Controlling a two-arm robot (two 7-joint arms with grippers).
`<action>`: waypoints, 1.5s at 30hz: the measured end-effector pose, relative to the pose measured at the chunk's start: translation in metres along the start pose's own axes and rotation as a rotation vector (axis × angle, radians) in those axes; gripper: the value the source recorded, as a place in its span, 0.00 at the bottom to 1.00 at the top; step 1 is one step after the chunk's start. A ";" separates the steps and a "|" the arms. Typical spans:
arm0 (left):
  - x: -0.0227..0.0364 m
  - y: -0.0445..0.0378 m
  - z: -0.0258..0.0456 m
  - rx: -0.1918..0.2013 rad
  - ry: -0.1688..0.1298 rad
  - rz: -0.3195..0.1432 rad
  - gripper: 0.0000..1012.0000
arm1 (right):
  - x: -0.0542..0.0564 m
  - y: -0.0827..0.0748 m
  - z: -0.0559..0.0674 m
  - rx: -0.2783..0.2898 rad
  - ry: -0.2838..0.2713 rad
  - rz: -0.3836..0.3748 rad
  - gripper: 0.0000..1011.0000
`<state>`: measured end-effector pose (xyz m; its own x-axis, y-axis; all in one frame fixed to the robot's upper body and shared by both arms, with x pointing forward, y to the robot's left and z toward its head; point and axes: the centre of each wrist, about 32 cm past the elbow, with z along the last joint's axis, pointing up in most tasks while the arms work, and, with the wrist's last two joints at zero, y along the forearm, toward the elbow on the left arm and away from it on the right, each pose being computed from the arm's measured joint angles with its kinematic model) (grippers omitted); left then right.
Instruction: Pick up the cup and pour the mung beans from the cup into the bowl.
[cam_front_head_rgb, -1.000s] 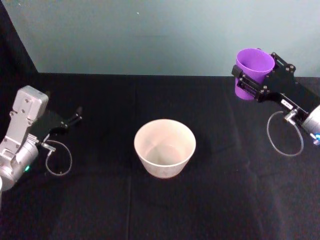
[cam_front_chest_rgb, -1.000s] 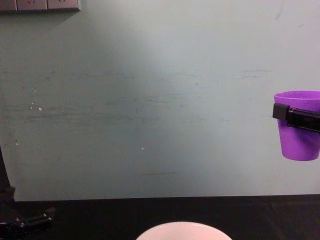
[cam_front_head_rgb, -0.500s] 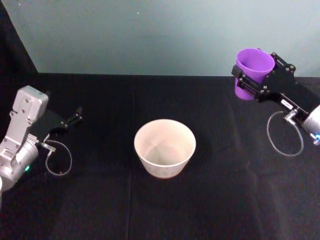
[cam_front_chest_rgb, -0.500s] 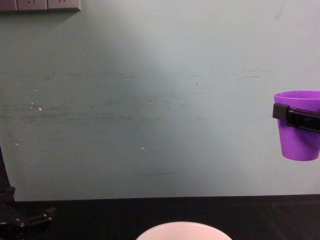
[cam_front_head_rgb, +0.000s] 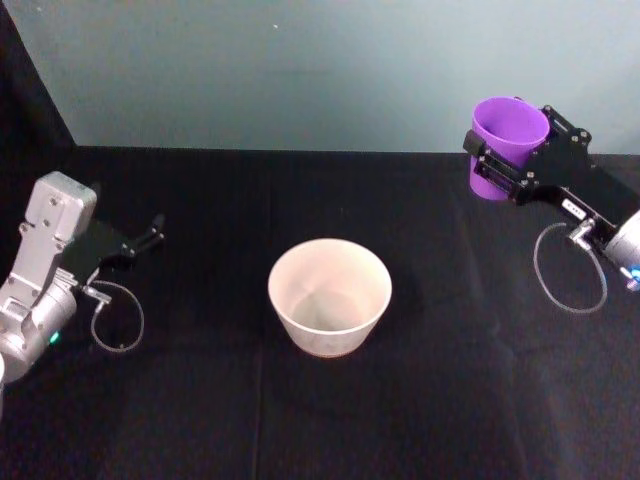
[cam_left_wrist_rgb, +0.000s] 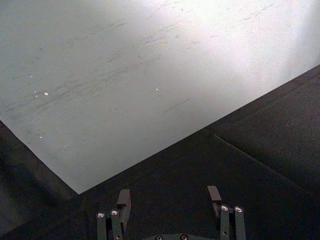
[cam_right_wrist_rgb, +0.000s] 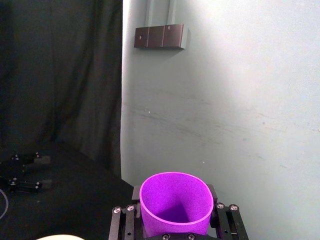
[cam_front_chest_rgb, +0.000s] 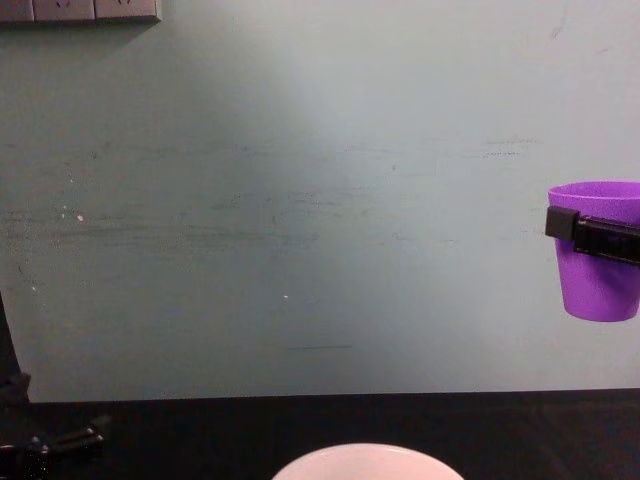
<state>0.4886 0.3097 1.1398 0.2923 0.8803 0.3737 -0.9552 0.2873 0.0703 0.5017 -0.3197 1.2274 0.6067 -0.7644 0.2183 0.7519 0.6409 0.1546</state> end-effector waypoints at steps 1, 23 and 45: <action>0.0000 0.0000 0.0000 0.000 0.000 0.000 0.99 | 0.000 0.000 0.000 0.000 0.000 0.000 0.73; 0.0000 0.0000 0.0000 0.000 0.000 0.000 0.99 | 0.000 0.000 0.000 0.000 0.000 0.000 0.73; 0.0000 0.0000 0.0000 0.000 0.000 0.000 0.99 | 0.000 0.000 0.000 0.000 0.000 0.000 0.73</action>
<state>0.4886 0.3097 1.1398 0.2923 0.8803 0.3738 -0.9552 0.2874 0.0703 0.5017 -0.3197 1.2274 0.6067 -0.7644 0.2183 0.7519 0.6409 0.1546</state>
